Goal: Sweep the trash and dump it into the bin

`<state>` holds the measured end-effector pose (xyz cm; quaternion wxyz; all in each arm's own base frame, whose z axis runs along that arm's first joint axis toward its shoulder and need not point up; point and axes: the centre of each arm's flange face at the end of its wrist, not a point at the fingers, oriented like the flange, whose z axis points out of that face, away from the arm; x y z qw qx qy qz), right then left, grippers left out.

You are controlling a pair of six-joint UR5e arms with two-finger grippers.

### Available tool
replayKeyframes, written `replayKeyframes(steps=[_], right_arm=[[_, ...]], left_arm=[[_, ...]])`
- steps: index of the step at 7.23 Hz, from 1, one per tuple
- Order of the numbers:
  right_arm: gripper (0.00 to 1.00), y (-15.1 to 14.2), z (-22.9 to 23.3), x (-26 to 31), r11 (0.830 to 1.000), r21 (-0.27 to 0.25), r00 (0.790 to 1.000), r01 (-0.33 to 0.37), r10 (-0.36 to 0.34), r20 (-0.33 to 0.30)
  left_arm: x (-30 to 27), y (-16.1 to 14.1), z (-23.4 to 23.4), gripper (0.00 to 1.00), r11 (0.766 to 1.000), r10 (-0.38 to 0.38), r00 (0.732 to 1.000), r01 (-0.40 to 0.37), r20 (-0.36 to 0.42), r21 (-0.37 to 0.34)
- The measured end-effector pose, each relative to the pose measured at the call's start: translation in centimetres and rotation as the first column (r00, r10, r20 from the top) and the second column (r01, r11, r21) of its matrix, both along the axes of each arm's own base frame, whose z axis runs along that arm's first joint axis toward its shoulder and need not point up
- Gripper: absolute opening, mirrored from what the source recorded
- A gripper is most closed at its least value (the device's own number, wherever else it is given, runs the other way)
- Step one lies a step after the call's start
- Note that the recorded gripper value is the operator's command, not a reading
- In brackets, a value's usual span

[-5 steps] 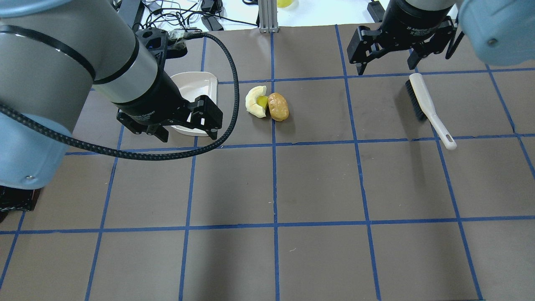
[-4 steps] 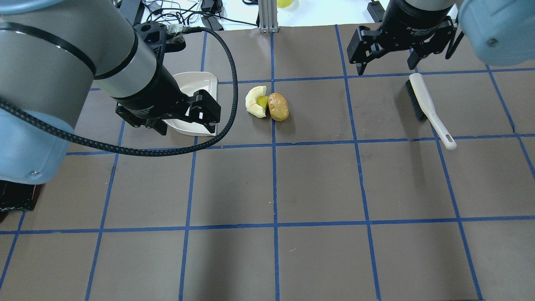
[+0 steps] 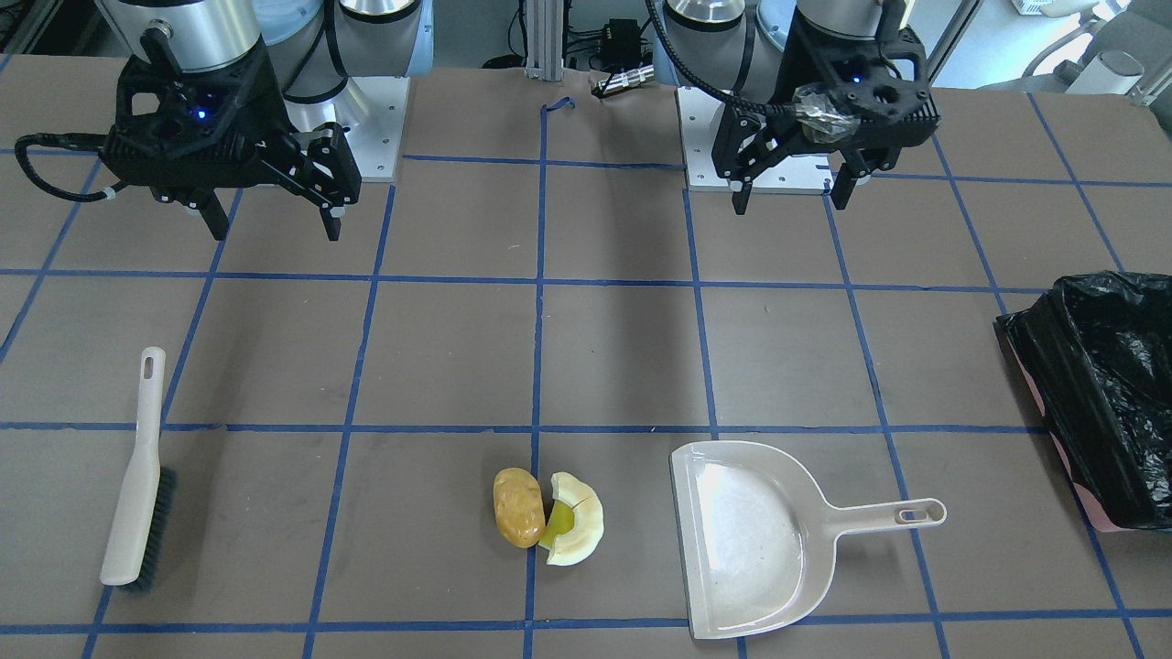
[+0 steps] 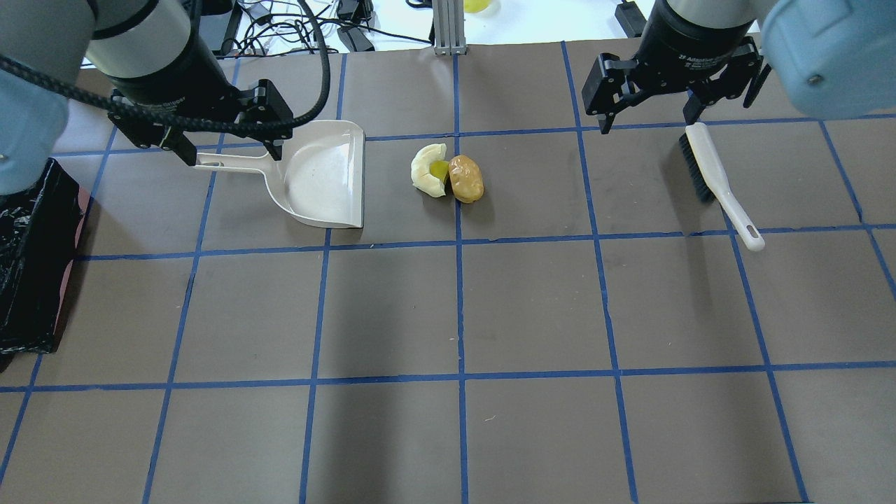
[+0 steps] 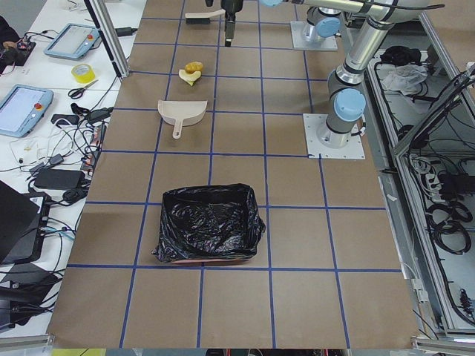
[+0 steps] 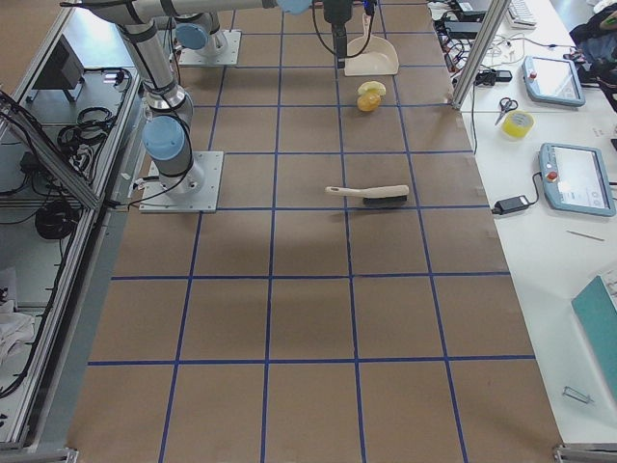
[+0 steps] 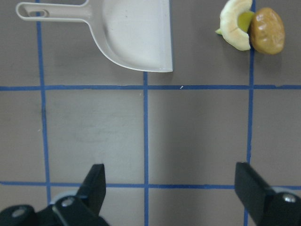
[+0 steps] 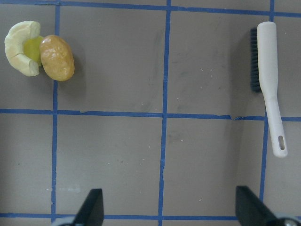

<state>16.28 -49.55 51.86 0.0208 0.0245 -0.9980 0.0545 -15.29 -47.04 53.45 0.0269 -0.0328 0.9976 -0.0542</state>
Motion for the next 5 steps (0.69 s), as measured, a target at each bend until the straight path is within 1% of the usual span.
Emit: replayKeyframes(steps=[1, 2, 3, 4, 5], right_arm=[[1.0, 0.1, -0.3, -0.1, 1.0, 0.013, 1.0, -0.003, 0.003, -0.003], [1.0, 0.0, -0.9, -1.1, 0.999, 0.044, 1.0, 0.001, 0.0, -0.018], [1.0, -0.4, -1.5, -3.8, 0.997, 0.078, 0.999, 0.006, -0.003, -0.041], [1.0, -1.0, -1.9, -8.1, 0.994, 0.105, 0.999, -0.003, 0.008, -0.053], [1.0, -1.5, -2.4, -12.4, 0.992, 0.122, 0.998, -0.014, 0.021, -0.053]], left_arm=[[0.4, -0.4, 0.2, 0.98, 1.0, 0.005, 1.0, -0.005, -0.011, 0.007], [0.4, -0.7, 0.3, 0.99, 1.0, 0.005, 1.0, -0.004, -0.028, 0.009], [0.5, -1.0, 0.1, 1.0, 1.0, 0.004, 0.999, -0.004, -0.034, 0.014], [0.5, -1.1, -0.3, 1.0, 1.0, -0.014, 0.999, 0.015, -0.033, 0.018], [0.6, -1.2, -0.5, 1.0, 0.999, -0.049, 0.998, 0.05, -0.031, 0.021]])
